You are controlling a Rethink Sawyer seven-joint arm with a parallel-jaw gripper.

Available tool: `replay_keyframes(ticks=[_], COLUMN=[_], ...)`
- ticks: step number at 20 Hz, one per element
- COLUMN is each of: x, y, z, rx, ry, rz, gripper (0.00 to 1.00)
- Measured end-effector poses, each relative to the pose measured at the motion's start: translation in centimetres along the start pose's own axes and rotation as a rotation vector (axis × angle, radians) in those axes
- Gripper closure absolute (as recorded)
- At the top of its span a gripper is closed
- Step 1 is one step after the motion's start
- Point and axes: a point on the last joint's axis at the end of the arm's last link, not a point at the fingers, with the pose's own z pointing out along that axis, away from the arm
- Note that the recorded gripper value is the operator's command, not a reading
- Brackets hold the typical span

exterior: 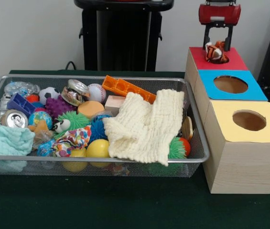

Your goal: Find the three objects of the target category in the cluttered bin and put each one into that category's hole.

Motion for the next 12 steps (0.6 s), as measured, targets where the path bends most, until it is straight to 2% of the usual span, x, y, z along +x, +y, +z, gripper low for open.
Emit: replay_keyframes(ticks=[12], x=[-0.45], y=[0.56], z=[-0.60], rx=[-0.004], ry=[0.011], rz=[0.012], gripper=[0.00])
